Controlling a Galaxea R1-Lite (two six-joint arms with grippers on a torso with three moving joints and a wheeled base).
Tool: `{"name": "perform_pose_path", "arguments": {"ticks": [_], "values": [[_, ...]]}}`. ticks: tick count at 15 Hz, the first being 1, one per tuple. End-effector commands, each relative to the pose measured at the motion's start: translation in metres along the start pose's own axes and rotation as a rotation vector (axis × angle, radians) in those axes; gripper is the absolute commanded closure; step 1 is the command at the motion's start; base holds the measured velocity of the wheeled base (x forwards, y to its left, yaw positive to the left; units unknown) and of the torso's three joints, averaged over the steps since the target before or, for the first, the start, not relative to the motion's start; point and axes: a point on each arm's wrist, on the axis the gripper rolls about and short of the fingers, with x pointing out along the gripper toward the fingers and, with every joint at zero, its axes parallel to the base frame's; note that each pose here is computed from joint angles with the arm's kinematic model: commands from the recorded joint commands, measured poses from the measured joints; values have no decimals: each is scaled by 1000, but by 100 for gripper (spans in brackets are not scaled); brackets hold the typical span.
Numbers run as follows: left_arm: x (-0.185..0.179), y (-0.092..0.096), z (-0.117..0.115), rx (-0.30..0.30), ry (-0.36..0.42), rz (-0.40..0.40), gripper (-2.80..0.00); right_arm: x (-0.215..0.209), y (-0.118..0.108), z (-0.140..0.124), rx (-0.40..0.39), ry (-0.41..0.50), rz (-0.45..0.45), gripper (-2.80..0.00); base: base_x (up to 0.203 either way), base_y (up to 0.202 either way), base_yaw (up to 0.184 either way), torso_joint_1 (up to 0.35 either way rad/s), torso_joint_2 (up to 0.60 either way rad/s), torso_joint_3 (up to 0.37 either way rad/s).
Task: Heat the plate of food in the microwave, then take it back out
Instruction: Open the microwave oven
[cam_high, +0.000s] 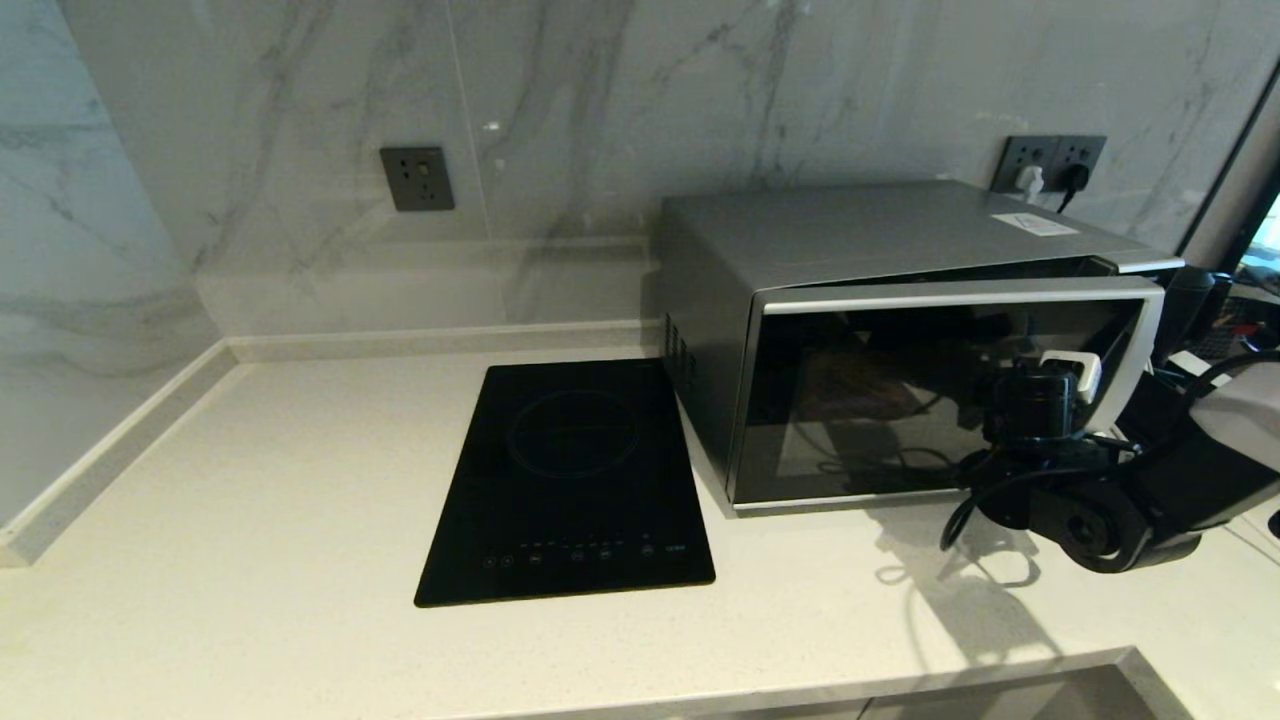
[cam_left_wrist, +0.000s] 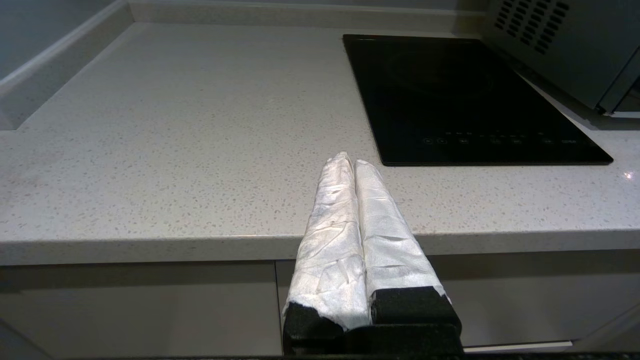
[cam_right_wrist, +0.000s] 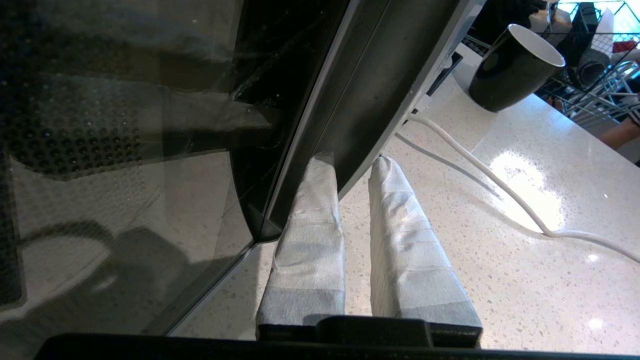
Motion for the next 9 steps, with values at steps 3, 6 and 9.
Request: {"name": "perform_pose_path", "arguments": {"ticks": [3, 6, 9], "values": [[0, 0, 0, -1, 0, 1, 0, -2, -5, -4, -1, 1, -2, 0, 0, 0, 0, 0, 0, 0], [0, 0, 0, 0, 0, 1, 0, -6, -13, -4, 1, 1, 1, 0, 0, 0, 0, 0, 0, 0], [0, 0, 0, -1, 0, 1, 0, -16, -29, -1, 6, -2, 12, 0, 0, 0, 0, 0, 0, 0]]}}
